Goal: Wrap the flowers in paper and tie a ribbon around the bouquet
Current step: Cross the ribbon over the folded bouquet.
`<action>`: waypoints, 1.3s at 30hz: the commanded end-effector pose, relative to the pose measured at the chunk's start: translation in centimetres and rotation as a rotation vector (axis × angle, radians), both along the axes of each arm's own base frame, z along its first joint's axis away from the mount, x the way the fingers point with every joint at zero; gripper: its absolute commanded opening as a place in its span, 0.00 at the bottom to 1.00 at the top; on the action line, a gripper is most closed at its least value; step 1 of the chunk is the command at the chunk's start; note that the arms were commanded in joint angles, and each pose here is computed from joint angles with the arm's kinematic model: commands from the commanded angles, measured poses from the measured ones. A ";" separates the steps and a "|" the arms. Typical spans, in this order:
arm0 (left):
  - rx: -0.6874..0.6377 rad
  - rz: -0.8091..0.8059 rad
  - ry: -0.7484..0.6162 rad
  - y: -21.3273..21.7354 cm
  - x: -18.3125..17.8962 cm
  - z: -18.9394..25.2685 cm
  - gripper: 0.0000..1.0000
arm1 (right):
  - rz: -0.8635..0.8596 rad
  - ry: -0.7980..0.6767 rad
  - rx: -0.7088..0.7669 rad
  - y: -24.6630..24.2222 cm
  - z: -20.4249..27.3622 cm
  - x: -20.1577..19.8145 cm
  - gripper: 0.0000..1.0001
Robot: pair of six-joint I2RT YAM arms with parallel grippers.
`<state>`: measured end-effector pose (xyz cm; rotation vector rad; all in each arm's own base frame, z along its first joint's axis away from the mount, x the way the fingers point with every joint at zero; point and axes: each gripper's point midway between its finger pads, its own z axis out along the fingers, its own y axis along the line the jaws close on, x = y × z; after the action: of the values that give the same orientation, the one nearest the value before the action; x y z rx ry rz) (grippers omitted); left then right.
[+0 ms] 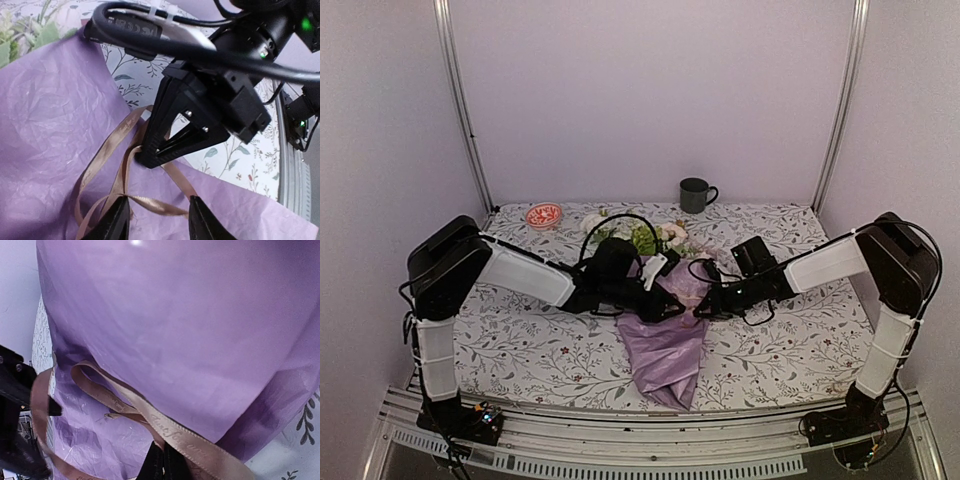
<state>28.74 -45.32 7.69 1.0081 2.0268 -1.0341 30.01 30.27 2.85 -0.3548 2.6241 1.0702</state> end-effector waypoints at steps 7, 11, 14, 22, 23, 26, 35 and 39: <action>0.067 -0.240 -0.366 2.8 -2.5 7.4 0.42 | -0.010 -0.018 0.001 0.0 0.1 0.4 0.00; 0.089 -0.359 -0.706 3.8 -3.0 9.5 0.38 | -0.007 -0.023 0.007 -0.1 0.3 0.5 0.00; 0.225 -0.387 -0.789 4.6 -1.0 8.8 0.28 | -0.010 -0.033 0.013 -0.2 0.6 0.6 0.00; 0.346 -0.300 -0.810 3.4 6.0 7.7 0.18 | -0.009 -0.031 0.022 -0.1 0.4 0.8 0.00; 0.311 -0.285 -0.771 2.4 6.7 7.7 0.17 | -0.008 -0.031 0.024 -0.1 0.4 0.8 0.00; 0.350 -0.189 -0.660 1.2 7.9 5.0 0.12 | -0.012 -0.028 0.037 -0.1 0.5 0.9 0.00; 0.225 -0.101 -0.776 0.1 4.5 6.1 0.06 | -0.043 0.026 0.093 -0.6 0.1 0.7 0.00; 0.315 -0.073 -0.680 -0.9 5.6 2.7 0.11 | -0.043 0.030 0.093 -0.6 -0.1 0.6 0.00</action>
<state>32.63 -44.03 8.33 1.4879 1.5936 -0.3138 30.70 29.59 3.04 -0.2791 2.5891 1.1493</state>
